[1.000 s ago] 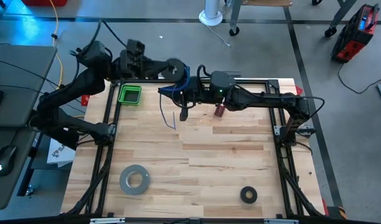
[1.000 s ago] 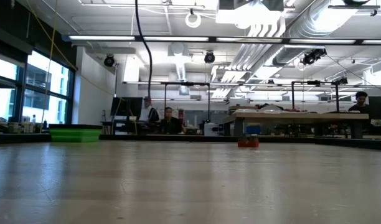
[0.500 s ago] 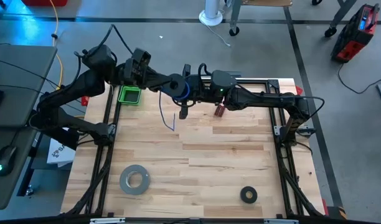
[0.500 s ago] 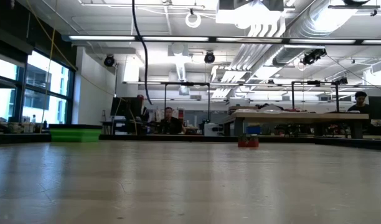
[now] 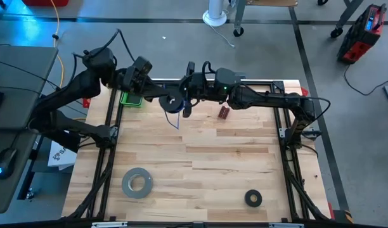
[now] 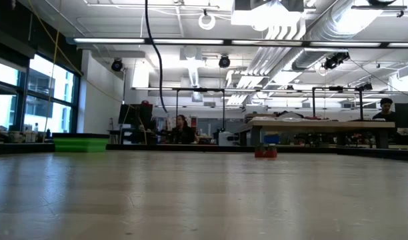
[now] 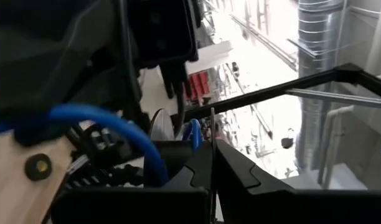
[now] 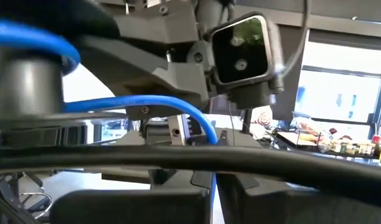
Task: Coil cords
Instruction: Coil the blue wire onto the spool
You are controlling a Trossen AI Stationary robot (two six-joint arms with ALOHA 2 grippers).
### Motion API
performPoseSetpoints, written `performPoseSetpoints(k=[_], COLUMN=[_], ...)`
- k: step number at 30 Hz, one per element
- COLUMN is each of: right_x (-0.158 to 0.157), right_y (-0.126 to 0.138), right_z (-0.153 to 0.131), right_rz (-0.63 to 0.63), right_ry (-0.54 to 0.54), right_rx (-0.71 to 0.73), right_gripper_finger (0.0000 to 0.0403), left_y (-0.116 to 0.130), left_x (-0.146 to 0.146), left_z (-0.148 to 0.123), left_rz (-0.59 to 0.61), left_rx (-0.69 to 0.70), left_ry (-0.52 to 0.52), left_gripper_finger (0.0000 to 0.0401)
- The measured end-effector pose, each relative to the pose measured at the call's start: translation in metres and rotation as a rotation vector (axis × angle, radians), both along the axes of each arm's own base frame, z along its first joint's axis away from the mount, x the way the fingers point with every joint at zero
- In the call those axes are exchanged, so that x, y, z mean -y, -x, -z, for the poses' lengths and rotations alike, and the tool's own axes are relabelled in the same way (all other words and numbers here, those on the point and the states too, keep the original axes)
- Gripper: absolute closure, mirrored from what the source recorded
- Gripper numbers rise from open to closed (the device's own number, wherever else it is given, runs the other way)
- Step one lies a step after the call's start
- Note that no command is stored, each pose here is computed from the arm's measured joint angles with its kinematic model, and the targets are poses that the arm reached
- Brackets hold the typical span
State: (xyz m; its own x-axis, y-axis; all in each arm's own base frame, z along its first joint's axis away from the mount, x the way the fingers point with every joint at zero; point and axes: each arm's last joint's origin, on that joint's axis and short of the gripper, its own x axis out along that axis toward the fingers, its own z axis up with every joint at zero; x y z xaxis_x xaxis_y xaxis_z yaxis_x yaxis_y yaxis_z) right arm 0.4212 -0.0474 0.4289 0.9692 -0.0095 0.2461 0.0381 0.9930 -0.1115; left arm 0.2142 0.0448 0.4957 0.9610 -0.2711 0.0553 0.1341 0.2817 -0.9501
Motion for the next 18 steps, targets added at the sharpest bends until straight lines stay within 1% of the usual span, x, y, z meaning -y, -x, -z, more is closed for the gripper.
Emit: performPoseSetpoints(k=[6, 12, 18], right_x=[0.012, 0.020, 0.025], right_y=[0.001, 0.002, 0.003], right_z=[0.001, 0.003, 0.004], right_rz=[0.010, 0.027, 0.034], right_ry=[0.001, -0.007, -0.021], right_rx=[-0.008, -0.028, -0.039], right_gripper_finger=[0.0403, 0.0403, 0.0403], left_y=[0.018, 0.029, 0.032], left_x=[0.001, 0.002, 0.003], left_z=[-0.002, 0.005, 0.013], left_rz=[-0.027, -0.040, -0.043], left_rx=[-0.018, -0.099, -0.160], left_ry=[-0.036, -0.065, -0.120], left_gripper_finger=[0.0401, 0.0401, 0.0401])
